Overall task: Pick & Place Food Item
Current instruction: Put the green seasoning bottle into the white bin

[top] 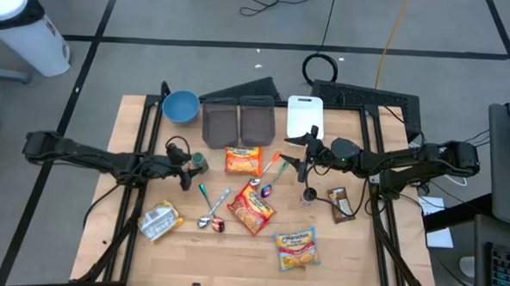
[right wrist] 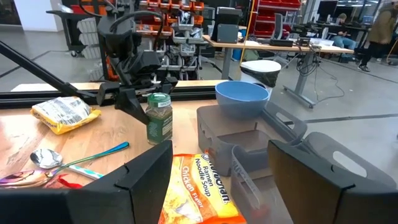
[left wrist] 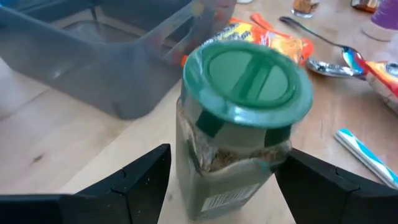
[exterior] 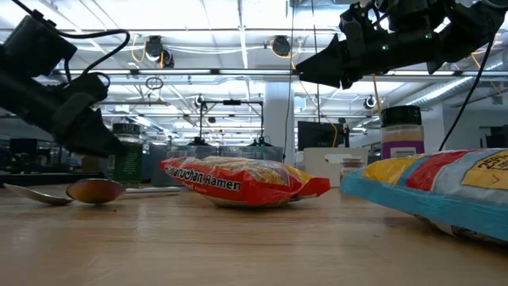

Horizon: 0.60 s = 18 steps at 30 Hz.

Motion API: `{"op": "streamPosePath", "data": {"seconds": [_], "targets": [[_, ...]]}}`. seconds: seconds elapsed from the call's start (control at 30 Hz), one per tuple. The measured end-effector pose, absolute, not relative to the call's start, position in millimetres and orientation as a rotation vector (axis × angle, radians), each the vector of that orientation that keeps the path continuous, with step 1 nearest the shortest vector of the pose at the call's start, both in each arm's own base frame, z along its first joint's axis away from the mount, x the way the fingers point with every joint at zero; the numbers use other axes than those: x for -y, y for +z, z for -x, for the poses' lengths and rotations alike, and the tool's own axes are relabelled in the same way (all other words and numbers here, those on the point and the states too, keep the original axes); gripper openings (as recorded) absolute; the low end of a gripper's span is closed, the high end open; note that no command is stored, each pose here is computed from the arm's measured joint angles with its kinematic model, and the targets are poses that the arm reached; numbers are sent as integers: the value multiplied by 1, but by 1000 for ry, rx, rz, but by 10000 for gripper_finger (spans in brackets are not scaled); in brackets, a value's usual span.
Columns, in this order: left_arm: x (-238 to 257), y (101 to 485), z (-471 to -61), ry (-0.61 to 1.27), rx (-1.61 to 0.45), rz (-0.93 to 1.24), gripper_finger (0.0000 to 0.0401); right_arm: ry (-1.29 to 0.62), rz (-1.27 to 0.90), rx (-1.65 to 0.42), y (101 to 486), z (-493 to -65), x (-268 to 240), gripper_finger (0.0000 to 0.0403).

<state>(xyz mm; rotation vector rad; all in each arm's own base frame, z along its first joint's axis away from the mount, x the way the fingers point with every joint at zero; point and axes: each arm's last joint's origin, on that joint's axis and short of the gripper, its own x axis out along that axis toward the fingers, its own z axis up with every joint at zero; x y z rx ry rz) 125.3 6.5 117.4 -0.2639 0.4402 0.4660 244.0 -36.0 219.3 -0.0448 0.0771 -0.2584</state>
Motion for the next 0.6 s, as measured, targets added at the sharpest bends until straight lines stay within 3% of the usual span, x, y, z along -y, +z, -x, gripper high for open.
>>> {"op": "streamPosePath", "data": {"seconds": [0.6], "targets": [[-8, 110, -134, 551, -456, 225, 282, -258, 49, -78, 219, -244, 36, 256]]}}
